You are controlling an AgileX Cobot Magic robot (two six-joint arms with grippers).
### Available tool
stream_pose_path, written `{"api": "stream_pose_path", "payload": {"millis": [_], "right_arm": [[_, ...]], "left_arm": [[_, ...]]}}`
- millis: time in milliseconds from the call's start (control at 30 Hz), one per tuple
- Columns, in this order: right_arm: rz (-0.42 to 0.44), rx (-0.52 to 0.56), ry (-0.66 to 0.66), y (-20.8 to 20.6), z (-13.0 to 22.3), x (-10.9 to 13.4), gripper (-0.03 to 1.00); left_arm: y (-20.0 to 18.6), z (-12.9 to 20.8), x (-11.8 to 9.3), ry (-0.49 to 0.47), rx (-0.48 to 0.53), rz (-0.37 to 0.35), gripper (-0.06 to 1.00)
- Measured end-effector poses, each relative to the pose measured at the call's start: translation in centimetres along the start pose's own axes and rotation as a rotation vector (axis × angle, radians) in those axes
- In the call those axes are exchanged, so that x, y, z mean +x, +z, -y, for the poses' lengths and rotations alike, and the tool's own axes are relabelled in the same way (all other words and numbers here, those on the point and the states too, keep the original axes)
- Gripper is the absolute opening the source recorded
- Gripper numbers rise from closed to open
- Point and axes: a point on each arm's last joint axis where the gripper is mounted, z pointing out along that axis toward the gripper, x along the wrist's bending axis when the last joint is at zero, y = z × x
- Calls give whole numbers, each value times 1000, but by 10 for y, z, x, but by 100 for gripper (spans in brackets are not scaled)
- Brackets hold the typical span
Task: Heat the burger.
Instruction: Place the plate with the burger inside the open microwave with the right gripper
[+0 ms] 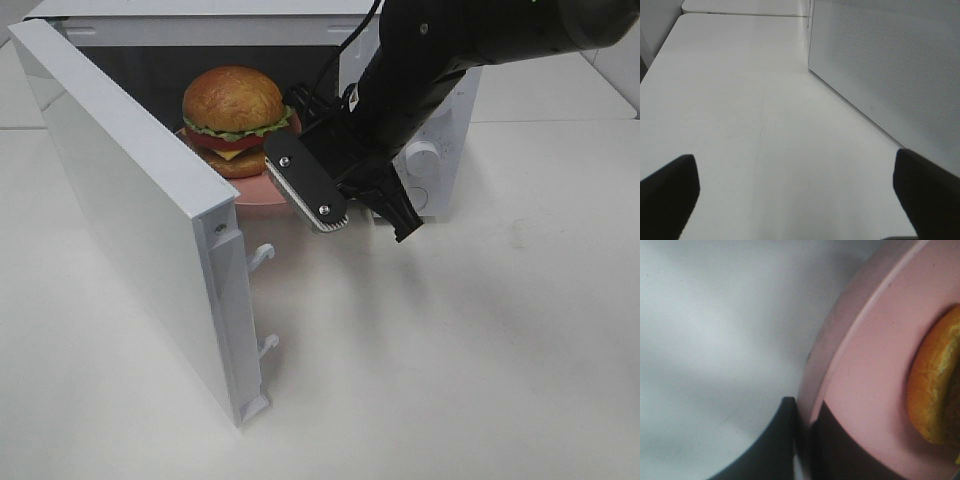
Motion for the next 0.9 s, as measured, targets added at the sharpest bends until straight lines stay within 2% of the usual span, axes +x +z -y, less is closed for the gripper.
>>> {"api": "stream_pose_path", "payload": {"millis": [900], "right_arm": [[52,38,137,46,11,-53,4]], "left_arm": [[0,0,0,0,0,0,97]]}}
